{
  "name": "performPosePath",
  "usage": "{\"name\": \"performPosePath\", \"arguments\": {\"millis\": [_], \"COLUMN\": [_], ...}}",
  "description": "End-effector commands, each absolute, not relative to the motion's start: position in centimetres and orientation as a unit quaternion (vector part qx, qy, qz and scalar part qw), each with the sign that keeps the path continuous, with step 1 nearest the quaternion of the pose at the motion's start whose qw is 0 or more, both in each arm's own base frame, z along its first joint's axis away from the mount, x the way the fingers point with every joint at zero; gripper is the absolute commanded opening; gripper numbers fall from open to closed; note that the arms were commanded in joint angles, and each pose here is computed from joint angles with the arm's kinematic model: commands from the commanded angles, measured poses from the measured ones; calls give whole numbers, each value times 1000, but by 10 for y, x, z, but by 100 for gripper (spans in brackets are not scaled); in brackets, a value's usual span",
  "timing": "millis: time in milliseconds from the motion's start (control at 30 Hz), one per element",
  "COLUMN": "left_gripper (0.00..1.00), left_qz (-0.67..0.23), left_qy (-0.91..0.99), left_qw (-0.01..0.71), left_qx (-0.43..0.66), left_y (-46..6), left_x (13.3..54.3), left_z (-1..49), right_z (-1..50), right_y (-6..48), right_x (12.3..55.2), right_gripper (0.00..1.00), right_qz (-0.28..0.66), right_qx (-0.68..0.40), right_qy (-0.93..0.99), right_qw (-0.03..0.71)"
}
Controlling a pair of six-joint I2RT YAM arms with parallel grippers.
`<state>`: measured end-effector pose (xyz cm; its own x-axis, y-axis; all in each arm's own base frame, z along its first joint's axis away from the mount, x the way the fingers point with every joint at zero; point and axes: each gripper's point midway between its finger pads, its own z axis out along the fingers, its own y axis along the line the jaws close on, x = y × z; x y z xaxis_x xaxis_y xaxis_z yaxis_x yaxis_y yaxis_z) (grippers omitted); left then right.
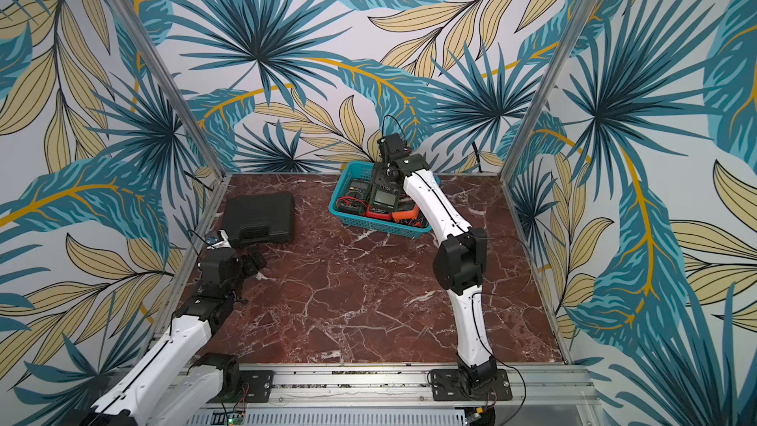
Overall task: Put the multimeter into the basket
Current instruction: Place the multimeter in the basket.
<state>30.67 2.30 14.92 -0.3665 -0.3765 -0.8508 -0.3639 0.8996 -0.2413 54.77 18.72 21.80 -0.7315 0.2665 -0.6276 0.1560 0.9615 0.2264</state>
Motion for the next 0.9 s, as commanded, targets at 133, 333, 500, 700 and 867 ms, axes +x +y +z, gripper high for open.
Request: {"name": "performPosePath", "arguments": {"millis": [133, 333, 500, 700, 867], "left_gripper": [100, 100, 100, 100, 100], "left_qz": [-12, -9, -7, -6, -7], "left_qy": [813, 814, 815, 815, 815], "left_qw": [537, 535, 535, 534, 535], "left_qx": [-225, -225, -224, -224, -223], "left_y": [24, 25, 26, 26, 25], "left_x": [314, 313, 313, 313, 312], "left_z": [167, 165, 165, 164, 165], "right_z": [212, 191, 170, 142, 133], "right_y": [200, 206, 207, 210, 208], "right_x": [568, 572, 573, 570, 568], "right_gripper": [0, 2, 8, 35, 58], "right_qz": [87, 81, 71, 63, 56], "right_qx": [122, 122, 122, 123, 123], "right_qy": [917, 923, 931, 940, 945], "right_qw": [369, 355, 338, 311, 298]}}
